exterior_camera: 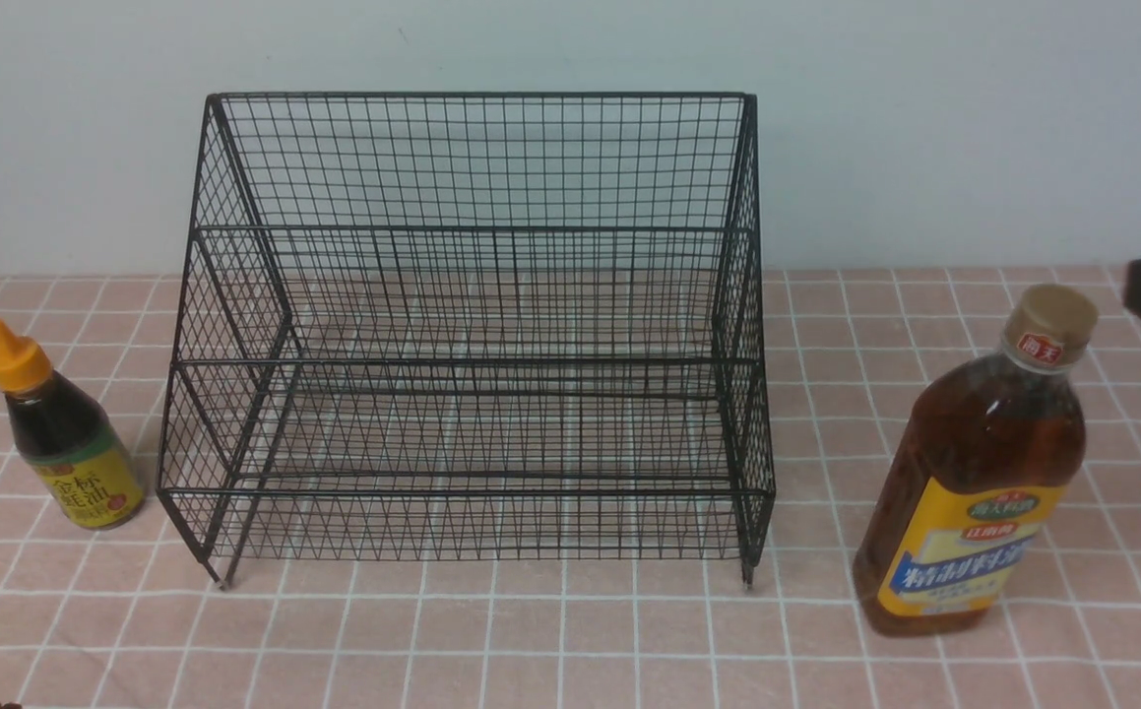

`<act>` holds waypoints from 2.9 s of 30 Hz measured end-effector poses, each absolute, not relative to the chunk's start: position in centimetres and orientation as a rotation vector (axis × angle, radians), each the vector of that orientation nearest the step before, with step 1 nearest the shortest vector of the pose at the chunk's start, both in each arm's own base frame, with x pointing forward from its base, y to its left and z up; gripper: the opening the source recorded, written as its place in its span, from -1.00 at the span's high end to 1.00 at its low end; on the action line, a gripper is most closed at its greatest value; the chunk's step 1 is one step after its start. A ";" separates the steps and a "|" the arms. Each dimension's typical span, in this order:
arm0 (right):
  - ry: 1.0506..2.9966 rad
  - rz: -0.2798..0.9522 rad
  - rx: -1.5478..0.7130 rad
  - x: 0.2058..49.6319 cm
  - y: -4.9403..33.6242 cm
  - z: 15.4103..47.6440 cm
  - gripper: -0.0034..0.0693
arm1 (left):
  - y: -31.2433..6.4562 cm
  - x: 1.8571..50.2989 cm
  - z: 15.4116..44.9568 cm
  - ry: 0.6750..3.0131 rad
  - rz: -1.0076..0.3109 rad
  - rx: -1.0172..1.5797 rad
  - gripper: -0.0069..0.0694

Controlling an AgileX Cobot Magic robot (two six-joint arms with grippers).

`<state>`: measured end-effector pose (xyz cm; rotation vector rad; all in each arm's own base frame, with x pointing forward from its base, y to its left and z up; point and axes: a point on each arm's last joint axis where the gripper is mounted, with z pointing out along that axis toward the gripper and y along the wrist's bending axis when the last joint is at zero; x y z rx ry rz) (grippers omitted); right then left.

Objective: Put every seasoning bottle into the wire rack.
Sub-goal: Use the right arm to grab the condiment bottle closest to it, then use the right arm to put the condiment bottle back on the shelf

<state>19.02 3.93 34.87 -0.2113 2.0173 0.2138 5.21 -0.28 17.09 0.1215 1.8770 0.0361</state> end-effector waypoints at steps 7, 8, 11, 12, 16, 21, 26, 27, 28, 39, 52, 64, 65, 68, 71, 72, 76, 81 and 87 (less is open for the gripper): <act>2.070 0.288 -0.220 20.9 5.2 34.3 -0.79 | -0.3 5.2 17.1 1.877 0.036 0.121 0.86; 2.072 0.295 -0.220 20.9 5.3 34.2 -0.83 | -0.3 5.2 17.1 1.877 0.036 0.121 0.86; 2.087 0.310 -0.246 21.2 5.9 33.9 -0.86 | -0.3 5.2 17.1 1.877 0.036 0.121 0.86; 2.090 0.311 -0.250 21.2 6.0 33.8 -0.86 | -0.3 5.2 17.1 1.877 0.036 0.121 0.86; 2.143 0.305 -0.276 22.3 6.5 32.5 -0.86 | -0.3 5.2 17.1 1.877 0.036 0.121 0.86; 2.140 0.288 -0.280 22.8 6.5 32.3 -0.59 | -0.3 5.2 17.1 1.877 0.036 0.121 0.86; 2.126 0.256 -0.305 22.9 6.4 32.5 0.05 | -0.3 5.2 17.1 1.877 0.036 0.121 0.86; 2.124 0.250 -0.309 22.9 6.4 32.5 0.04 | -0.3 5.2 17.1 1.877 0.036 0.121 0.86; 2.124 0.249 -0.310 22.9 6.4 32.5 0.04 | -0.3 5.2 17.1 1.877 0.036 0.121 0.86; 2.012 0.221 -0.385 22.4 6.4 40.5 0.06 | -0.3 5.2 17.1 1.877 0.036 0.121 0.86; 1.795 0.362 -0.371 24.6 7.8 49.0 0.06 | -0.3 5.2 17.1 1.877 0.036 0.121 0.86; 1.719 0.569 -0.517 29.0 14.2 48.3 0.06 | -0.3 5.2 17.1 1.877 0.036 0.121 0.86; 1.718 0.574 -0.518 29.2 14.6 48.2 0.06 | -0.3 5.2 17.1 1.877 0.036 0.121 0.86; 1.711 0.587 -0.529 30.5 16.3 47.2 0.06 | -0.3 5.2 17.1 1.877 0.036 0.121 0.86; 1.693 0.589 -0.522 31.2 17.1 47.0 0.06 | -0.3 5.2 17.1 1.877 0.036 0.121 0.86; 1.678 0.591 -0.507 31.7 17.4 47.1 0.07 | -0.3 5.2 17.1 1.877 0.036 0.121 0.86; 1.637 0.590 -0.455 32.8 17.7 47.2 0.07 | -0.3 5.2 17.1 1.877 0.036 0.122 0.86; 1.642 0.571 -0.450 33.6 17.9 46.5 0.07 | -0.3 5.2 17.1 1.877 0.036 0.122 0.86; 1.684 0.560 -0.461 34.8 18.5 44.9 0.07 | -0.3 5.2 17.1 1.877 0.035 0.122 0.86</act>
